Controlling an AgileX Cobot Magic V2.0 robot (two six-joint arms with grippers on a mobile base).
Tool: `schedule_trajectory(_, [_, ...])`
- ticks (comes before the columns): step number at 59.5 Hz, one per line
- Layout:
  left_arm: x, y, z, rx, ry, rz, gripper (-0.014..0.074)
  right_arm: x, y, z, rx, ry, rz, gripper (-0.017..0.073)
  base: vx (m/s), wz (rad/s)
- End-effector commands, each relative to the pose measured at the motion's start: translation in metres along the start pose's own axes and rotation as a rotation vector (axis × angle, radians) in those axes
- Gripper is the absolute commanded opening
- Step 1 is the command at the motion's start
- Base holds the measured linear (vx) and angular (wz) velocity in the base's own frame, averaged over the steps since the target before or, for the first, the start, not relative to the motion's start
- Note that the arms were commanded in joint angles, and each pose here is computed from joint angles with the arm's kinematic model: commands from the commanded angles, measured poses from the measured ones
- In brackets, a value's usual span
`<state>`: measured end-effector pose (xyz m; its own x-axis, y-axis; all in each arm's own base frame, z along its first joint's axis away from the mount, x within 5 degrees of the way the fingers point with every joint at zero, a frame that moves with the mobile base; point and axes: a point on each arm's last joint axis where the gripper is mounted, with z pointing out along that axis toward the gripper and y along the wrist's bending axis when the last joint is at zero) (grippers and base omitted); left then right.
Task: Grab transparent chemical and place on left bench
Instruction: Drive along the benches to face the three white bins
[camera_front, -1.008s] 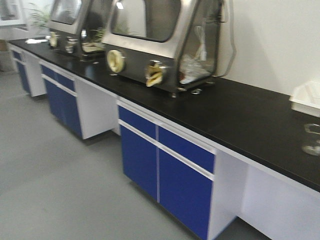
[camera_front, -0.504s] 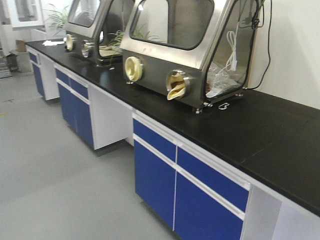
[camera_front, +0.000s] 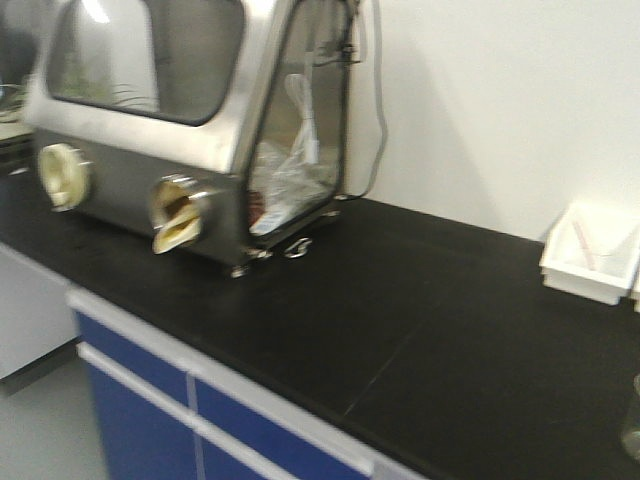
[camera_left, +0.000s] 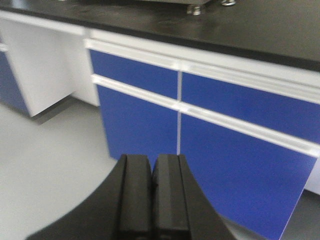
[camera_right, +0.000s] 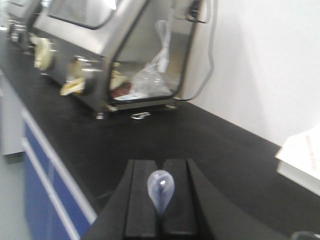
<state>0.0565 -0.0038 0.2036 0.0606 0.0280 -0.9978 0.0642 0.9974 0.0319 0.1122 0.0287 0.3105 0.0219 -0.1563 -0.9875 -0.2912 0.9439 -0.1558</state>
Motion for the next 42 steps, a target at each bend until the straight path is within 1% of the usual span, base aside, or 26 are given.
schedule_trajectory(1, [-0.0028, 0.0001, -0.0013, -0.002, -0.081, -0.009, -0.0003, -0.0097, -0.0029, 0.0, 0.017, -0.025, 0.002, -0.0003, 0.42, -0.61])
schedule_trajectory(9, [-0.0028, 0.0001, -0.0013, -0.002, -0.081, -0.009, -0.0003, -0.0097, -0.003, 0.0, 0.018, -0.025, 0.002, -0.0003, 0.4, -0.6])
schedule_trajectory(22, [-0.0028, 0.0001, -0.0013, -0.002, -0.081, -0.009, -0.0003, -0.0101, -0.0004, 0.0001, -0.005, -0.028, 0.002, -0.0003, 0.34, -0.55])
schedule_trajectory(42, [-0.0028, 0.0001, -0.0013, -0.002, -0.081, -0.009, -0.0003, -0.0102, 0.0002, 0.0001, -0.011, -0.029, 0.001, -0.0003, 0.23, -0.51])
